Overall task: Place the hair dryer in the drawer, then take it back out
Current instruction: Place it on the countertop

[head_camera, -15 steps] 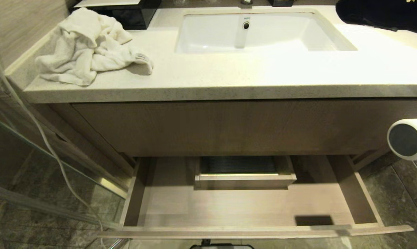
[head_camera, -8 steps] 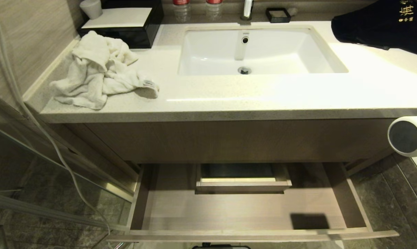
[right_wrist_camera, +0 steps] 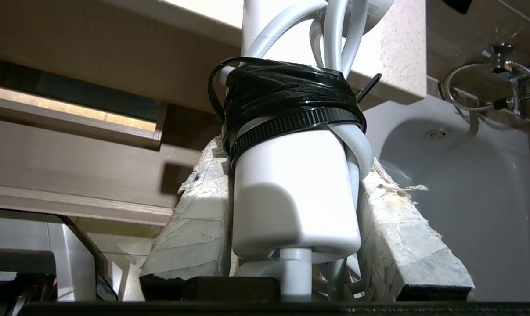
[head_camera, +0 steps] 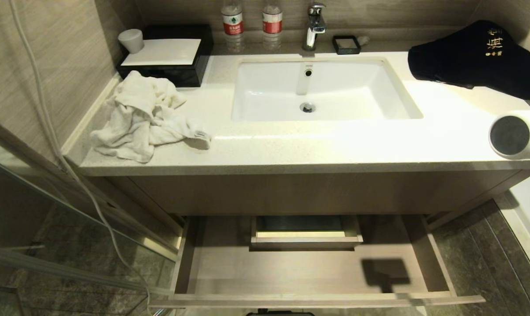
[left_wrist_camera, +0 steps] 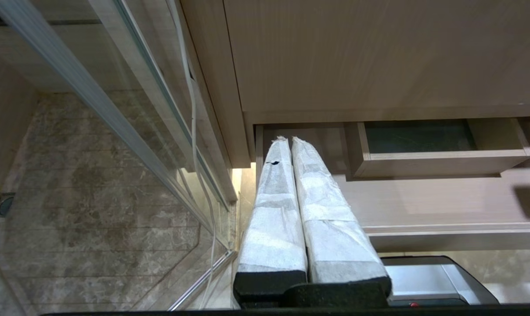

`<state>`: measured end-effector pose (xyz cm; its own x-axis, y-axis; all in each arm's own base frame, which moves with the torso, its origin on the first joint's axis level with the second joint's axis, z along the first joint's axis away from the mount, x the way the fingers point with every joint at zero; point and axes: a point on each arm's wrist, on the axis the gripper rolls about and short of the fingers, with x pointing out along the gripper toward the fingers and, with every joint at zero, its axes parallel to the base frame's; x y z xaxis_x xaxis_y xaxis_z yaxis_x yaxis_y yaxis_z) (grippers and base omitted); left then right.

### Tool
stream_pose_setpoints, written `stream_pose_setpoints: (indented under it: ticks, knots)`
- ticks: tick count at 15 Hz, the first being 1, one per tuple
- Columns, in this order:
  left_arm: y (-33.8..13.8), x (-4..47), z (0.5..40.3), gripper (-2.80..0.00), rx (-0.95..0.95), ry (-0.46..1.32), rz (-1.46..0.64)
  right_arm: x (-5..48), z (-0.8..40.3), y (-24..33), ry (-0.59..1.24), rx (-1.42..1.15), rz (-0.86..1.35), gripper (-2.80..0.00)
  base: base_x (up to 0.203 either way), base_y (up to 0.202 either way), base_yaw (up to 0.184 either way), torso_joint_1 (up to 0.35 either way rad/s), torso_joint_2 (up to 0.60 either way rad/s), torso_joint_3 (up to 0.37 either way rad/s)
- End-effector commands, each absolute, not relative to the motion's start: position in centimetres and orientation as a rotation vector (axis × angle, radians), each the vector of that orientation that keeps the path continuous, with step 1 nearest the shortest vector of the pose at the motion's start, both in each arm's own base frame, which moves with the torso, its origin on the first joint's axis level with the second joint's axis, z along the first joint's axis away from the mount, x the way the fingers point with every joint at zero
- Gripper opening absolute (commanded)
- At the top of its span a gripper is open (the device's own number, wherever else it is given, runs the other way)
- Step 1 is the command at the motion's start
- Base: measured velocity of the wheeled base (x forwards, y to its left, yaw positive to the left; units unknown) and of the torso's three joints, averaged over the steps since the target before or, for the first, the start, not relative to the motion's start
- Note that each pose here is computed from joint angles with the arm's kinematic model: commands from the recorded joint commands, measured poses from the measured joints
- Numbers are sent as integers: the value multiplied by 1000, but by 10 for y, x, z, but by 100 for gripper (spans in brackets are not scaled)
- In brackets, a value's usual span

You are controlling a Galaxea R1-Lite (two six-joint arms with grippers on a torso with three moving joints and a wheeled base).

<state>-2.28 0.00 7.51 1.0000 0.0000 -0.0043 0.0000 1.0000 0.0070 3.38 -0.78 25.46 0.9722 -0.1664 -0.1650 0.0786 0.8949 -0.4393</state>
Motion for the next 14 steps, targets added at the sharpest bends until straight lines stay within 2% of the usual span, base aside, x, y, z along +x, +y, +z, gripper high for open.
stream_pose_setpoints:
  ticks: [1,5,7,10,14]
  knots:
    - [0,-23,75,-280,6,8,0,85,284,-25,276,-428,-106,-280,0,0,0,82,-198,-68]
    - [0,-23,75,-280,6,8,0,165,338,-53,266,-428,-117,-280,0,0,0,0,0,0]
    - [0,-23,75,-280,8,8,0,208,350,-68,270,-428,-117,-280,0,0,0,0,0,0]
    - [0,-23,75,-280,7,8,0,263,340,-90,318,-406,-111,-280,0,0,0,0,0,0]
    - [0,-23,75,-280,6,8,0,303,314,-106,385,-382,-91,-280,0,0,0,0,0,0]
